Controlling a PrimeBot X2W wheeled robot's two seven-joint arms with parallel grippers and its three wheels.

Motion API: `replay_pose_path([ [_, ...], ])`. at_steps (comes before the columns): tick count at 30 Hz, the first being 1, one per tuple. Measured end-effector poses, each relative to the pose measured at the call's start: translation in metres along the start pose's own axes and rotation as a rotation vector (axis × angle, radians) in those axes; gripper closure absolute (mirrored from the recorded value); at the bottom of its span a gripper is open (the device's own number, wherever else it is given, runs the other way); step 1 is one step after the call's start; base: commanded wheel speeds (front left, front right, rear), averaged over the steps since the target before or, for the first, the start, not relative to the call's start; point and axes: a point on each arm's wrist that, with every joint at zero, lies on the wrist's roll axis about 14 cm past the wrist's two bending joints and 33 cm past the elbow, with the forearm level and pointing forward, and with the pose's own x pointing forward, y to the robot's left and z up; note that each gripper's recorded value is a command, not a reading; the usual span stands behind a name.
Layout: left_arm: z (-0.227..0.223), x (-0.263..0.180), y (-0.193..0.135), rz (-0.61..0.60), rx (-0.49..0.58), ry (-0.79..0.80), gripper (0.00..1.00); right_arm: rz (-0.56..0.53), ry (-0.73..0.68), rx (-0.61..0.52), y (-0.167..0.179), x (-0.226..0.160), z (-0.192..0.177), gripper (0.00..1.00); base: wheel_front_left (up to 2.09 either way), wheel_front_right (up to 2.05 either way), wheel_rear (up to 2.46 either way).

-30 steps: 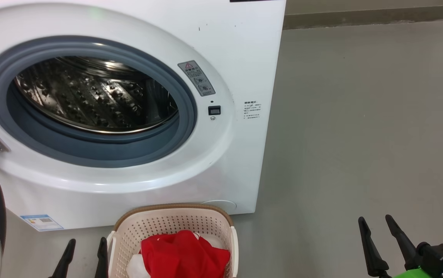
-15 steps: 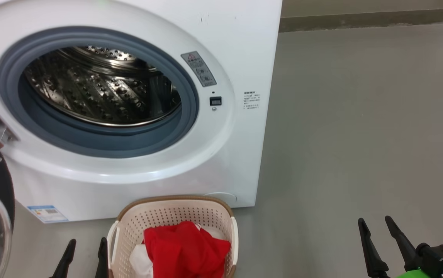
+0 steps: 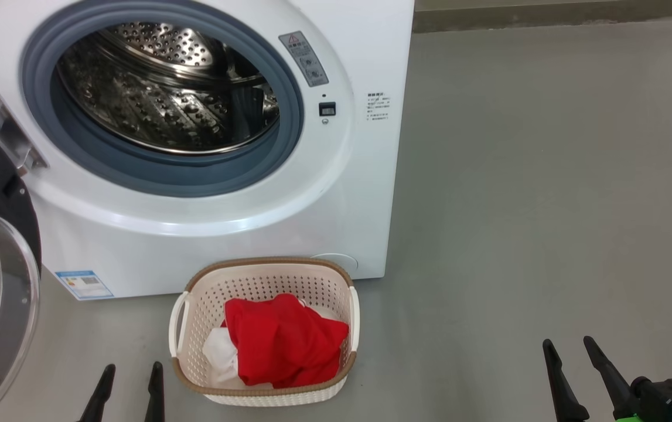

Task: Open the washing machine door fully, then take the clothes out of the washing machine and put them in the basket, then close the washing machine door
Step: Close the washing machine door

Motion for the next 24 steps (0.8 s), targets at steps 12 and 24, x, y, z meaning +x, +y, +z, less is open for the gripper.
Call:
replay_pose_path([
  [12, -0.001, -0.001, 0.002, 0.008, 0.001, 0.003, 0.00, 0.005, 0.009, 0.002, 0.002, 0.002, -0.003, 0.00, -0.15, 0.15, 0.00],
  [24, 0.002, -0.019, 0.035, 0.117, -0.018, -0.009, 0.00, 0.104, 0.036, -0.011, 0.031, 0.016, -0.009, 0.00, 0.00, 0.00, 0.00],
])
